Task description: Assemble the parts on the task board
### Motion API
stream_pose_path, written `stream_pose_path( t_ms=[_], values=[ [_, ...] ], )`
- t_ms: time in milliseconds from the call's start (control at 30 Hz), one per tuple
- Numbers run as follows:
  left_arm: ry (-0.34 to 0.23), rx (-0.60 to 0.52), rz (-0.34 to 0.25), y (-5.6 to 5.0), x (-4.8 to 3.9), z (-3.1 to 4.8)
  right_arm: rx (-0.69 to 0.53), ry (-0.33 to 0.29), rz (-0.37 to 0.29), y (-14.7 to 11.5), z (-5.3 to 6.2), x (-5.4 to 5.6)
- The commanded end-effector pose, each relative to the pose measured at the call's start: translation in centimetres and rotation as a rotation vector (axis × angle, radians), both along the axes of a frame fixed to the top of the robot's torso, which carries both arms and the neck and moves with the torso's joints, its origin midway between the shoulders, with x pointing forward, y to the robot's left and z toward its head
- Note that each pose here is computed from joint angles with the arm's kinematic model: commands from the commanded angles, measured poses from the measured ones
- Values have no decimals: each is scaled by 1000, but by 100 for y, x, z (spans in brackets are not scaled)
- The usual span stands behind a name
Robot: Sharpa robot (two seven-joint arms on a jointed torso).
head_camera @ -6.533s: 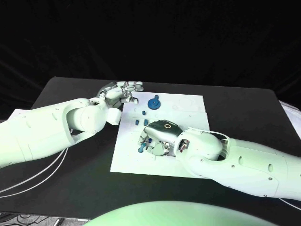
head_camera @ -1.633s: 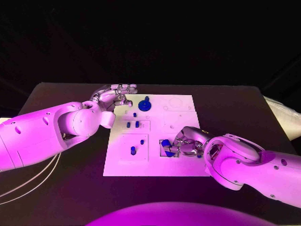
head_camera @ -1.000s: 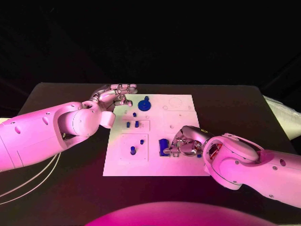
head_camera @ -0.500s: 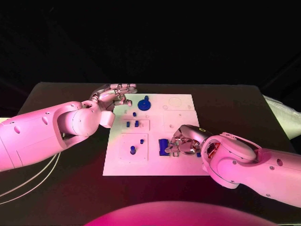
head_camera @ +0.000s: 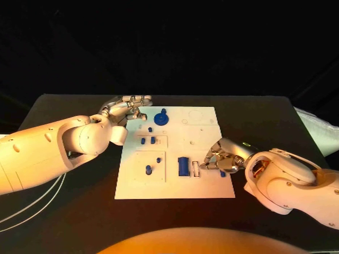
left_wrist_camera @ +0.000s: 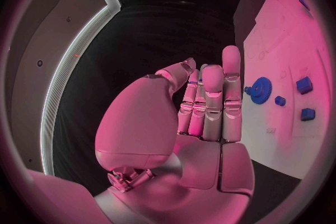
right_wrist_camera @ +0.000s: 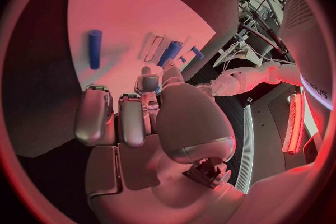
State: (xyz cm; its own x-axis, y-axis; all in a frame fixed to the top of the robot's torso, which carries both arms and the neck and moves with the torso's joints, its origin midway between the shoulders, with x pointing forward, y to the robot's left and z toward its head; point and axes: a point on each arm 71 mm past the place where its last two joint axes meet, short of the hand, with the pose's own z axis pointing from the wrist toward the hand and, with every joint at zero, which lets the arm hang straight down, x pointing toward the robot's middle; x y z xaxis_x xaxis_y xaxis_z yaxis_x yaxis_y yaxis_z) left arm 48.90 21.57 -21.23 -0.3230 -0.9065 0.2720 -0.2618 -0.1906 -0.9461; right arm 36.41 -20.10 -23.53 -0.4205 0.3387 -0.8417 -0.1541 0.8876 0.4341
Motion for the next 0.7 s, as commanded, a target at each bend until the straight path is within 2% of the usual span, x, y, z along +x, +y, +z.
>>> stream_pose_path(
  t_ms=[33,133,300,700],
  values=[
    [-5,-11,-17,-20,-9,9,16,-23,10,-104,69,5],
    [-4,-11,-17,-18,-11,8,-52,-28,-3,-285,93,13],
    [-5,-11,-18,-20,-11,8,-138,-20,-13,-410,67,21],
    [-4,-12,-21,-27,-9,2,-235,36,-29,-434,-123,27]
  ],
)
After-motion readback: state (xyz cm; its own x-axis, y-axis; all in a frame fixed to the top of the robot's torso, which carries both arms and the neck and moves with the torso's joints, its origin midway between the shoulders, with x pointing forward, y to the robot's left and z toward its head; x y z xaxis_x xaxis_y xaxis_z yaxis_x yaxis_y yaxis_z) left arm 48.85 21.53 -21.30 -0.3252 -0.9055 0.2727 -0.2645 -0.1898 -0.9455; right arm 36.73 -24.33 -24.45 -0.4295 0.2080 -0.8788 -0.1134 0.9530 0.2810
